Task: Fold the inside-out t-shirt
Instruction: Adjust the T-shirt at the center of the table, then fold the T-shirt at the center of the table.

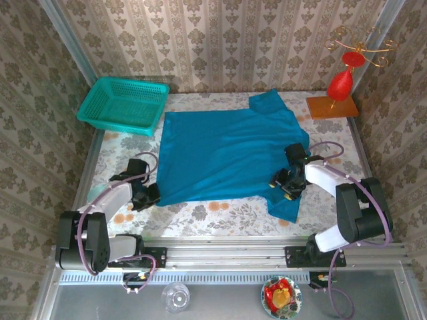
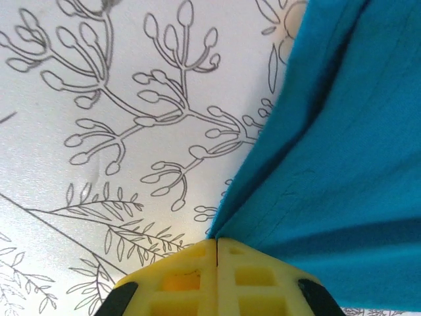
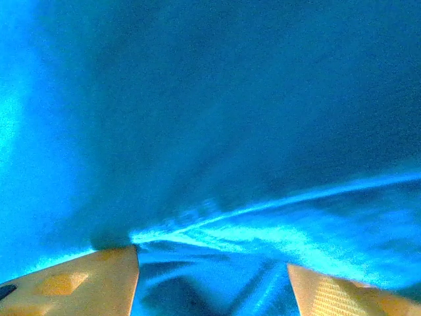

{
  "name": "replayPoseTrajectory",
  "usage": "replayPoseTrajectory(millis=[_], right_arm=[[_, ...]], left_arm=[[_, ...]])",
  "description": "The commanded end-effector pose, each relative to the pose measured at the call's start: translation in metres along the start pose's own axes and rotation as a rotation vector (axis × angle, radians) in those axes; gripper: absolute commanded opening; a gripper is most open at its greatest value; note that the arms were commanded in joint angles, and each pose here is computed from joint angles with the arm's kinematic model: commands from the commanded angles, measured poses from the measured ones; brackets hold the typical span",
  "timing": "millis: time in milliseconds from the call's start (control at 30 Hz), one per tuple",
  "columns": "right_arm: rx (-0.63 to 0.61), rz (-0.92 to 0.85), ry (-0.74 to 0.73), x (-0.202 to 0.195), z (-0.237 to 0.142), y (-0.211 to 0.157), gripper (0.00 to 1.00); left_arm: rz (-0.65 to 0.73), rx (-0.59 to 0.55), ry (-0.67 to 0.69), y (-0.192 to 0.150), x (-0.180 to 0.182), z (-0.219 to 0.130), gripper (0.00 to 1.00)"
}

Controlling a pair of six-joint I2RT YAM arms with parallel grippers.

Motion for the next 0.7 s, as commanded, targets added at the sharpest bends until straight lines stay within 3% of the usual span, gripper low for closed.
replayPoseTrajectory(millis=[0,200,333,667], right_arm=[[-0.005,0.009,-0.097,-0.017,-0.001,0.0,0.62],[-0.097,0.0,-0.188,-0.036,-0.039,-0.007,0.63],[-0.081,0.036,-0.143,-0.043,-0.045,-0.026,0.63],[-0.05,0.254,-0.289,-0.085,-0.045,-0.06,0.46]], left_arm=[[-0.053,-0.002,0.017,0.001,0.006,0.005,0.0],[-0.047,-0.004,0.015,0.005,0.007,0.004,0.01],[-0.048,-0.008,0.003,0.007,0.006,0.002,0.01],[-0.042,-0.007,-0.01,0.01,0.004,0.002,0.01]])
Point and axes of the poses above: each hand's point on the last joint's axis, 136 mm out from that joint toward the fingers, its own z axis out along the fingers, its own x axis along the line the jaws close on, y = z × x, the point moved 4 cm from there along -z, back along the fingers, and after that the axes turned 6 degrees about -z, right-handed, at the moved point
